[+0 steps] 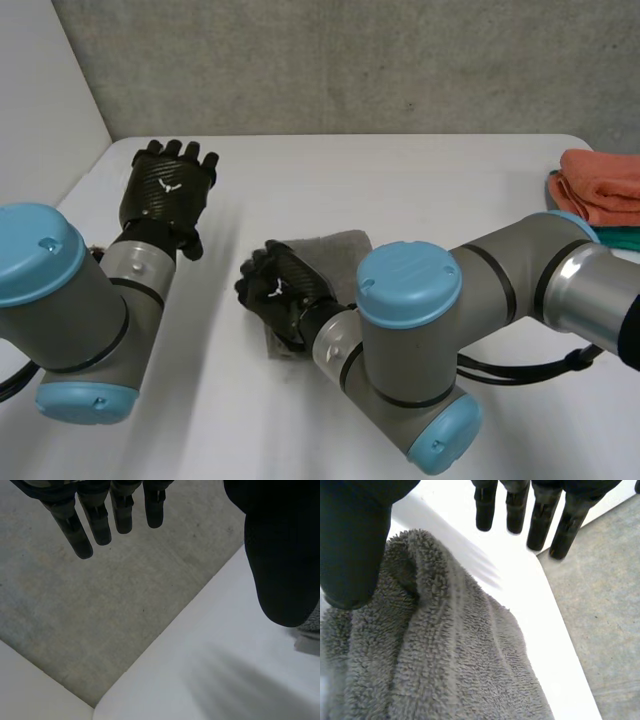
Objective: Fold the laundry.
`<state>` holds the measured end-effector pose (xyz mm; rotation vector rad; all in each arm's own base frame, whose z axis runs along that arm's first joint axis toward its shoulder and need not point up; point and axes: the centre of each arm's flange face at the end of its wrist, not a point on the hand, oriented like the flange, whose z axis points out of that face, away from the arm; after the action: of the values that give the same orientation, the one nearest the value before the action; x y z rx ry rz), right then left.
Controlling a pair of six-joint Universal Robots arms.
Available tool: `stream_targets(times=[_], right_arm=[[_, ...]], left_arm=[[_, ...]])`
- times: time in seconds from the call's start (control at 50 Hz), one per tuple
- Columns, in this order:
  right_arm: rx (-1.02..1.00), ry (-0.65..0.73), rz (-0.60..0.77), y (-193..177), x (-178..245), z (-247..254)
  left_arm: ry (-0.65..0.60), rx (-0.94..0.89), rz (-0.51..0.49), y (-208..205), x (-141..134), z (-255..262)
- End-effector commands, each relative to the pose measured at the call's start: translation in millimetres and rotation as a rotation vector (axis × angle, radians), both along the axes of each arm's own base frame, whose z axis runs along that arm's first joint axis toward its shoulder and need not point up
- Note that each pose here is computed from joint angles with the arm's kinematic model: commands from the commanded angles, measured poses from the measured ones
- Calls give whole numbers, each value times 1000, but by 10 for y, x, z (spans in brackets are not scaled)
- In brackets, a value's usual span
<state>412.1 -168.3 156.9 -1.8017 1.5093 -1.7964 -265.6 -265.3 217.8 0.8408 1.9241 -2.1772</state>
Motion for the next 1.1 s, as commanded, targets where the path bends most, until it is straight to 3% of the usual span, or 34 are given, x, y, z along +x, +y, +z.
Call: stream_targets(times=[0.02,0.14,0.3,0.42,0.52,0.6,0.74,0.88,1.04,1.1], right_arm=[[214,-190,-244,-404,-325,251],[492,-493,-417,-753,-761,599],[640,-504,-531,-962,-1050,535],[663,-479,-555,-1097,-984,350],[682,-443,-562,-1187,-932,201],[675,-380,-539,-1163,-840,105],[623,-244,-455,-1011,-585,-158],[566,-172,-481,-1037,-620,-266],[476,-218,-516,-1041,-703,99],[448,-245,-508,-993,-737,252]], left_arm=[[65,21,-57,51,-124,77],[139,95,-197,241,-434,94],[236,293,-366,379,-838,-95],[198,422,-304,233,-894,-422],[122,481,-135,157,-741,-634],[97,490,-63,104,-618,-702],[24,516,-67,203,-550,-812],[-36,496,-79,212,-543,-820],[-40,398,-103,180,-558,-486],[-10,333,-162,209,-588,-199]])
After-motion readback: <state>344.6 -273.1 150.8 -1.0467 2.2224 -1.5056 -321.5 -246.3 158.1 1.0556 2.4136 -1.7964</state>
